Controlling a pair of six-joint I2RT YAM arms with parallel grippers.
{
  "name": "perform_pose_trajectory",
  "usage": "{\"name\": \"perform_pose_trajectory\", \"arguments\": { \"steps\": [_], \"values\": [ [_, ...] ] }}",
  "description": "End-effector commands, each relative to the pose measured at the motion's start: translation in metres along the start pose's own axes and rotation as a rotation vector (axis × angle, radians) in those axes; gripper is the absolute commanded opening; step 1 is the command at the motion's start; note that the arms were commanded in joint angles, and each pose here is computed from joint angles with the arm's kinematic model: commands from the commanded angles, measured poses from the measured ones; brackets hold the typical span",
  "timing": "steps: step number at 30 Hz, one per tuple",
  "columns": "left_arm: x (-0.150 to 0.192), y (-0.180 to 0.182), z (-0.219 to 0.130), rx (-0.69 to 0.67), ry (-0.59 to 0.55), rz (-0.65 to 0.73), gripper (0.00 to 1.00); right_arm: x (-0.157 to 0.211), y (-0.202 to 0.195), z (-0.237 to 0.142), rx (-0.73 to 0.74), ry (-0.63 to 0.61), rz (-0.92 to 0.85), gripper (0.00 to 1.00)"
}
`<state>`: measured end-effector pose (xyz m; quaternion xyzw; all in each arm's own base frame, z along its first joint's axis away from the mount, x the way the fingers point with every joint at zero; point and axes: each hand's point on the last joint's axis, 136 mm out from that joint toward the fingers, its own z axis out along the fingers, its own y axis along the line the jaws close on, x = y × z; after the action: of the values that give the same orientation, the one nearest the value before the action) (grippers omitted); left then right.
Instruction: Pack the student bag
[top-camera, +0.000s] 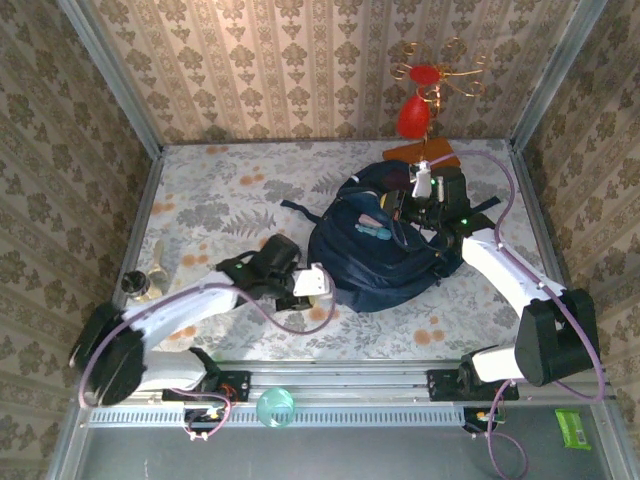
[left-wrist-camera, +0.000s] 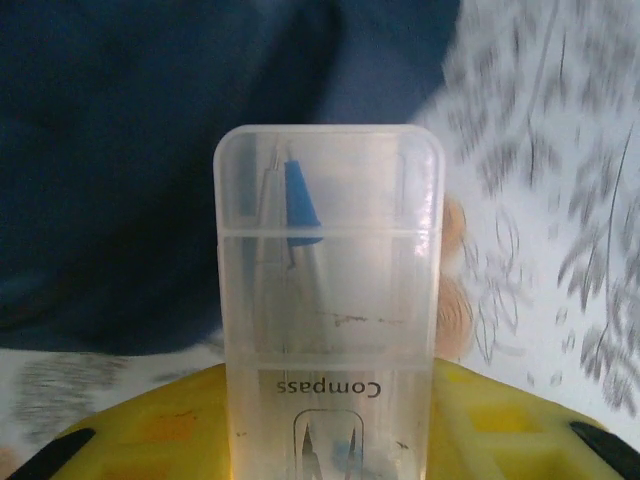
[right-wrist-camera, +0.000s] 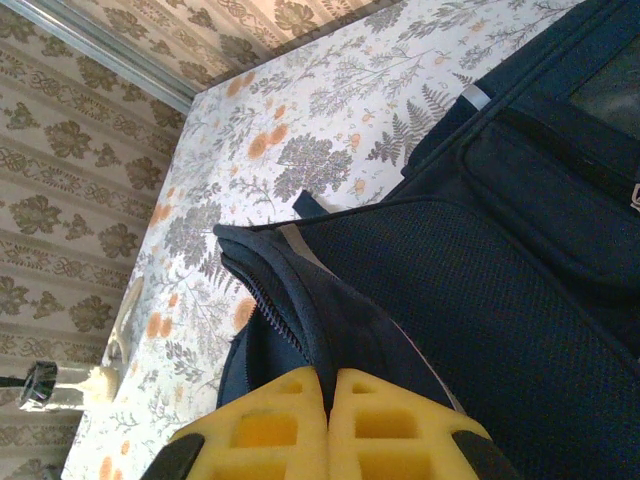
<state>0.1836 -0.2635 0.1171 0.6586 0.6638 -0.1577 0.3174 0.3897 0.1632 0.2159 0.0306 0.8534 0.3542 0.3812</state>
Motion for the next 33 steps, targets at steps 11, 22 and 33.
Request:
{"name": "perform_pose_trajectory", "arguments": {
  "steps": [11, 22, 33],
  "values": [
    [-0.13, 0.106, -0.024, -0.149, -0.457, -1.051, 0.33, -0.018, 0.018, -0.01, -0.061, -0.056, 0.015, 0.0],
    [-0.147, 0.134, 0.015, -0.118, -0.627, -1.534, 0.3, -0.02, 0.025, -0.013, -0.082, -0.063, 0.017, 0.0],
    [-0.146, 0.14, 0.039, -0.115, -0.648, -1.655, 0.44, -0.029, 0.036, -0.015, -0.1, -0.077, -0.005, 0.0]
  ]
}}
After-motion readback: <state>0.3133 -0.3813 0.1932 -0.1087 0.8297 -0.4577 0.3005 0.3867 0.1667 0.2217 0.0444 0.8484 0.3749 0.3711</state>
